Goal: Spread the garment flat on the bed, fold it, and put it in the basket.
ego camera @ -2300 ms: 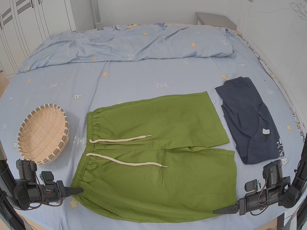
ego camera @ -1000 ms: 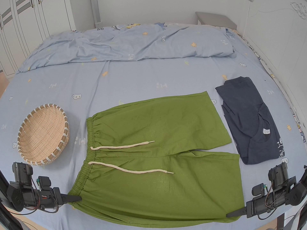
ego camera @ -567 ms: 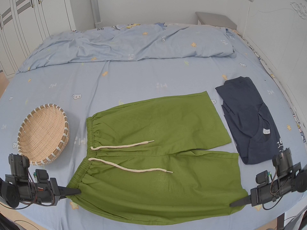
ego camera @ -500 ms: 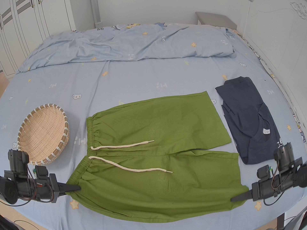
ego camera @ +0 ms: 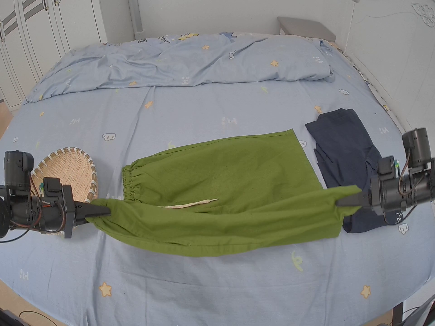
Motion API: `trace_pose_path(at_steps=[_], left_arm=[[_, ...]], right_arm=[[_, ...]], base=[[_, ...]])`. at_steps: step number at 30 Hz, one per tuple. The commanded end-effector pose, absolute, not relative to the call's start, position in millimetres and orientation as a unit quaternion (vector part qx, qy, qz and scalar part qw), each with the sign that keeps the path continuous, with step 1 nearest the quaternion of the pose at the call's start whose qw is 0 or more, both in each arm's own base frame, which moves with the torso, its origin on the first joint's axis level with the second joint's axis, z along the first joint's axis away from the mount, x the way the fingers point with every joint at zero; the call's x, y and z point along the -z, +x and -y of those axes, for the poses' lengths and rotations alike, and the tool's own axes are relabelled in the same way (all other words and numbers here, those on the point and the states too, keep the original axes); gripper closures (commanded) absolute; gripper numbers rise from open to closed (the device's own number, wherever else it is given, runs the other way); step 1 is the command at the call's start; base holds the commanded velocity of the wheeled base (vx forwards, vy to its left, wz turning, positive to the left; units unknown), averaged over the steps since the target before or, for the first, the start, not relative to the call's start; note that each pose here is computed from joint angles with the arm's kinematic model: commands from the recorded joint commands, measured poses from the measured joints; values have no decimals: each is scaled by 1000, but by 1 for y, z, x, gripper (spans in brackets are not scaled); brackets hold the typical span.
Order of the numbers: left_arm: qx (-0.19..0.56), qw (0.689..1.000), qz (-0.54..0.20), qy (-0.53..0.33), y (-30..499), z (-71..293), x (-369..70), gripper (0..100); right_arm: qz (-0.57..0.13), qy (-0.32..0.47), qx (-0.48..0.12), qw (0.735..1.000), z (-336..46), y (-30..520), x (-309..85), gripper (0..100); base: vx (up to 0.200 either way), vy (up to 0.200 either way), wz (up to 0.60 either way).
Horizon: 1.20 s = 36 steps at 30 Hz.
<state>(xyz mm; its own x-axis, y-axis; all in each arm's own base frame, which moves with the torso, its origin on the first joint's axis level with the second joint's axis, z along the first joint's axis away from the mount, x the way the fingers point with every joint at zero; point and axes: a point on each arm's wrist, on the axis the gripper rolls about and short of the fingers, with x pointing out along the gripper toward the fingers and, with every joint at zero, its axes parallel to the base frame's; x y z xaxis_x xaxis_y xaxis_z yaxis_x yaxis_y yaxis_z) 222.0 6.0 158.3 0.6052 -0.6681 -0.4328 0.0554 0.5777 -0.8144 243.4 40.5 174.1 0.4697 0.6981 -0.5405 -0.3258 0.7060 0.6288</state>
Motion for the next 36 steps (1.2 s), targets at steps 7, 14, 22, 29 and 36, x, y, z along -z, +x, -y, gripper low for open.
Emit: trace_pose_path(at_steps=[7,14,22,29,36], left_arm=[[226,806,-373,-400,294,-14,-168,100],[227,812,-363,-398,321,-20,-172,100],[228,817,-353,-395,347,-25,-172,100],[231,820,-347,-393,369,-28,-171,100],[233,822,-342,-391,385,-30,-169,100]], right_arm=[[-389,229,-312,836,-53,330,-215,100],[-379,222,-326,837,-65,362,-229,100],[-365,217,-333,842,-72,384,-231,100],[-344,213,-337,850,-73,397,-236,100],[-334,214,-332,856,-68,405,-238,100]], base=[[0,0,0],[0,0,0],[0,0,0],[0,0,0],[0,0,0]])
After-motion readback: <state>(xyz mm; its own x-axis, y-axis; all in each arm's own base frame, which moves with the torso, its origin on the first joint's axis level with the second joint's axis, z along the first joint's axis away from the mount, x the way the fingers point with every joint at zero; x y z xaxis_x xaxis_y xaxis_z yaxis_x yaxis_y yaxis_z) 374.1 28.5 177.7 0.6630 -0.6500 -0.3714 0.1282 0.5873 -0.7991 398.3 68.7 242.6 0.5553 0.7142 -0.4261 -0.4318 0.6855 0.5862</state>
